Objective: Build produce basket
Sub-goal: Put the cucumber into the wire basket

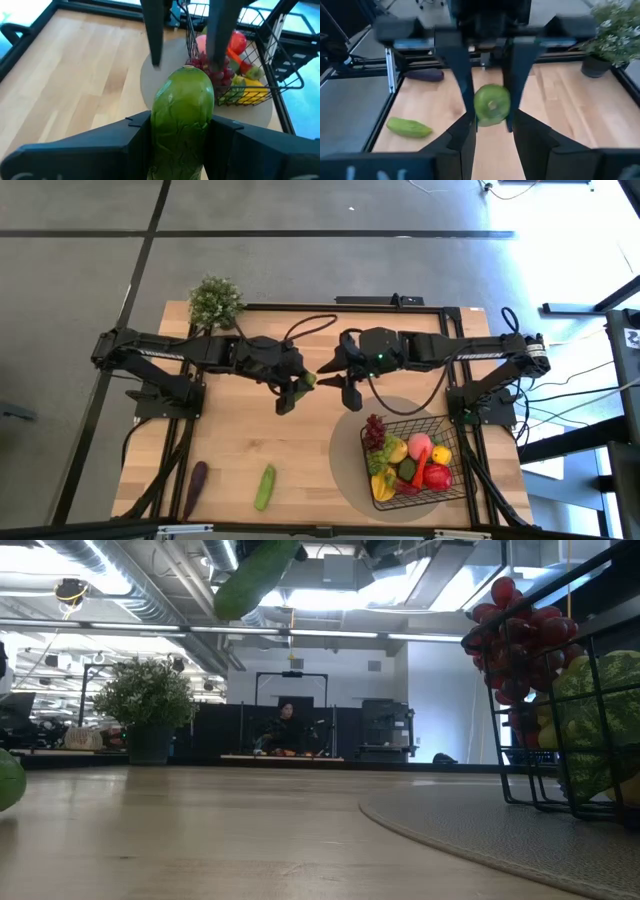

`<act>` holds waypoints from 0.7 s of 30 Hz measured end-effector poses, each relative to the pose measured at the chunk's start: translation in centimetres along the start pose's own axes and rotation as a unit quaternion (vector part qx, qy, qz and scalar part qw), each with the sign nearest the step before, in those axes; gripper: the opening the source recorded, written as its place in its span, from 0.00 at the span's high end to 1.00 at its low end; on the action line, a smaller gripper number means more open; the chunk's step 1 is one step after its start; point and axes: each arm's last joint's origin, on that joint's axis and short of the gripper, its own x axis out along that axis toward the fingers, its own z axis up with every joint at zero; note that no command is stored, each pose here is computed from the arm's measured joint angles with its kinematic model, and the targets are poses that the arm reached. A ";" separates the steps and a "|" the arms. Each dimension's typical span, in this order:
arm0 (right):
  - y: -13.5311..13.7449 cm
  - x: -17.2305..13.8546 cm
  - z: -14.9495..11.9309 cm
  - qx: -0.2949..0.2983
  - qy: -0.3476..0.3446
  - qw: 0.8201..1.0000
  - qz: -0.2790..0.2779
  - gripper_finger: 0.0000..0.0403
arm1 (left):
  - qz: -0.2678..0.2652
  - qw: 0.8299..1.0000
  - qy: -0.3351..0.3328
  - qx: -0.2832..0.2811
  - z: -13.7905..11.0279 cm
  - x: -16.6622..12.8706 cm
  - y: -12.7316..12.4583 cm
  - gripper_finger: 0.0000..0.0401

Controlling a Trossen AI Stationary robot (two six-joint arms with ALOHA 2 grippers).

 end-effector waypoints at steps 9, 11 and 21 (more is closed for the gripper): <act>-0.1 1.5 -0.6 0.002 0.016 1.000 0.005 0.70 | 0.001 1.000 0.009 0.001 -0.2 0.6 0.0 0.75; -0.1 1.7 -0.7 0.002 0.016 1.000 0.005 0.70 | 0.002 1.000 0.013 0.001 -0.3 0.6 0.0 0.75; -0.1 2.1 -0.7 0.009 0.011 1.000 0.025 0.70 | -0.002 1.000 0.014 0.002 -0.3 0.5 -0.1 0.75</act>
